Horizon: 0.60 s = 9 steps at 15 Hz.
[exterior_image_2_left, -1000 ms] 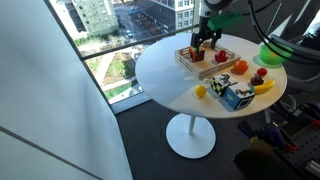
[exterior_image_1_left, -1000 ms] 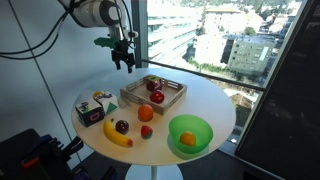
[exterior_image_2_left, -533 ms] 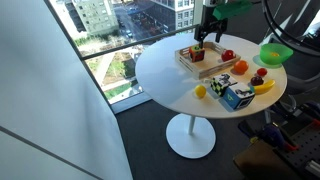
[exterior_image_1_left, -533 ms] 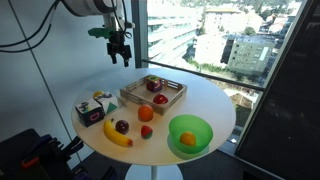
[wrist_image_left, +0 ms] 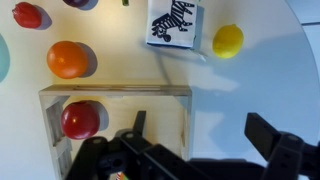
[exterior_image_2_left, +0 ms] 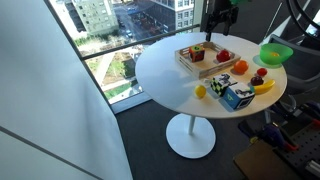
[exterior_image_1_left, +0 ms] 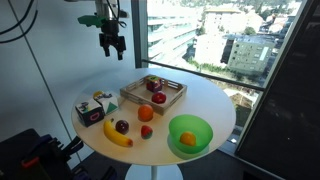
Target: Put the apple plush toy in the green bowl
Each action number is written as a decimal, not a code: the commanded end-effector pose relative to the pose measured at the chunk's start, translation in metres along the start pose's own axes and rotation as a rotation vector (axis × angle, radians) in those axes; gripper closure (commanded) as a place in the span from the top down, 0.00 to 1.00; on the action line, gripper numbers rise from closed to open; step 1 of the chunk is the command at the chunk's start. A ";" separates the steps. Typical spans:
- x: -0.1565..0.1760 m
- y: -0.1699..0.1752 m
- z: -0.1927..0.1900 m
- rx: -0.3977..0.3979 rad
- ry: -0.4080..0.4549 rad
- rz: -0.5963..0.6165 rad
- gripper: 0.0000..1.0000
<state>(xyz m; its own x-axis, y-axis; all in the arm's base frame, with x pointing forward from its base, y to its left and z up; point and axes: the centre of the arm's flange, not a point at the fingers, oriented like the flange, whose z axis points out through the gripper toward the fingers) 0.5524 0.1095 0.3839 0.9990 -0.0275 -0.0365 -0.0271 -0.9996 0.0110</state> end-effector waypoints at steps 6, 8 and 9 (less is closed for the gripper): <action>-0.059 0.022 -0.051 0.011 -0.024 -0.025 1.00; -0.069 0.025 -0.062 0.014 -0.035 -0.020 1.00; -0.073 0.026 -0.068 0.018 -0.042 -0.021 1.00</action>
<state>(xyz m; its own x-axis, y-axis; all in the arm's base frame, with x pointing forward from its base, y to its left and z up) 0.5030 0.0954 0.4338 0.9977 -0.0193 -0.0652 -0.0183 -0.9997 0.0163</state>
